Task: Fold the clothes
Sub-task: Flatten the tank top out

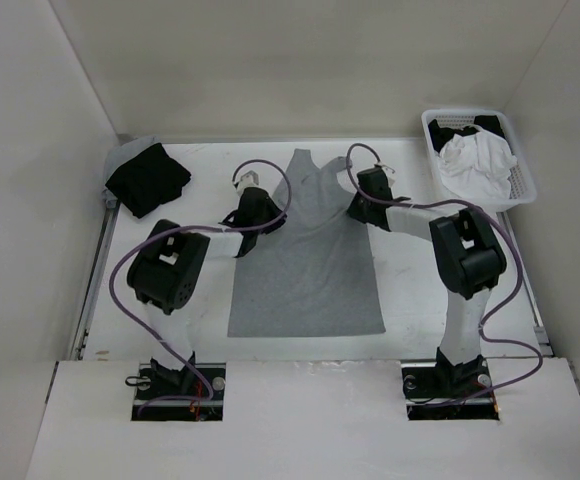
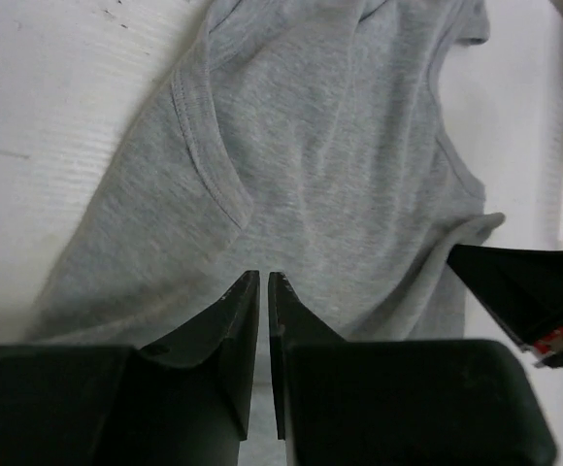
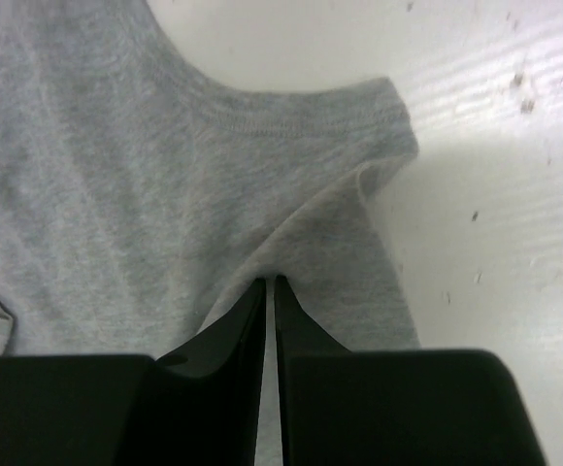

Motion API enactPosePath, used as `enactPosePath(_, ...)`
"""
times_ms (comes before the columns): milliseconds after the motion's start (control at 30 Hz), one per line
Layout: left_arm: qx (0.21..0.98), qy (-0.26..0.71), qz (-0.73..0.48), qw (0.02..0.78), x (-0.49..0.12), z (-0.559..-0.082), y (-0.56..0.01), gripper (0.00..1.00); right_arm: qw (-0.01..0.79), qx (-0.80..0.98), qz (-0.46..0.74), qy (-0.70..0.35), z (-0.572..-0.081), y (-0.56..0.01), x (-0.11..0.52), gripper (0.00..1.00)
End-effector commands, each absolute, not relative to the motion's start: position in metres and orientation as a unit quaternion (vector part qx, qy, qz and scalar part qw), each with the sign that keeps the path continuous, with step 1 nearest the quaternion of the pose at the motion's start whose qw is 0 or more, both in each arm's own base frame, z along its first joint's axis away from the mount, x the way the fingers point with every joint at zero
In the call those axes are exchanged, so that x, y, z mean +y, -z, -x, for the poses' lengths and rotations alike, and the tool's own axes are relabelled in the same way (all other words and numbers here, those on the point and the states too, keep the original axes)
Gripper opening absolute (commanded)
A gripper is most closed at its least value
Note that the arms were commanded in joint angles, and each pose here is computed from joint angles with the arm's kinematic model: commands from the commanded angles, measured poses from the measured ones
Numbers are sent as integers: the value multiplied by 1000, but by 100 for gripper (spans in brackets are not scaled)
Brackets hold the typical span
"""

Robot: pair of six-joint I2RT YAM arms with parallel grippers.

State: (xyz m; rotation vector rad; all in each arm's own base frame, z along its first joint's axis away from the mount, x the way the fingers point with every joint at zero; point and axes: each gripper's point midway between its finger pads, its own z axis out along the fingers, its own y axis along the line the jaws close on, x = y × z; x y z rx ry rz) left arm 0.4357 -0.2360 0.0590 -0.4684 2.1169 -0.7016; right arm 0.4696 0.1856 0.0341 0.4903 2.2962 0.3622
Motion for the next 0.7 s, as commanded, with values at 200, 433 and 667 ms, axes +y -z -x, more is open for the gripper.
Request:
enactPosePath(200, 858, 231, 187, 419, -237, -503, -41, 9, 406, 875, -199, -173, -506, -68, 176, 13)
enactPosePath(433, 839, 226, 203, 452, -222, -554, -64, 9, 444, 854, -183, -202, -510, -110, 181, 21)
enactPosePath(667, 779, 257, 209, 533, -198, -511, -153, 22, 502, 821, -140, -233, -455, -167, 207, 35)
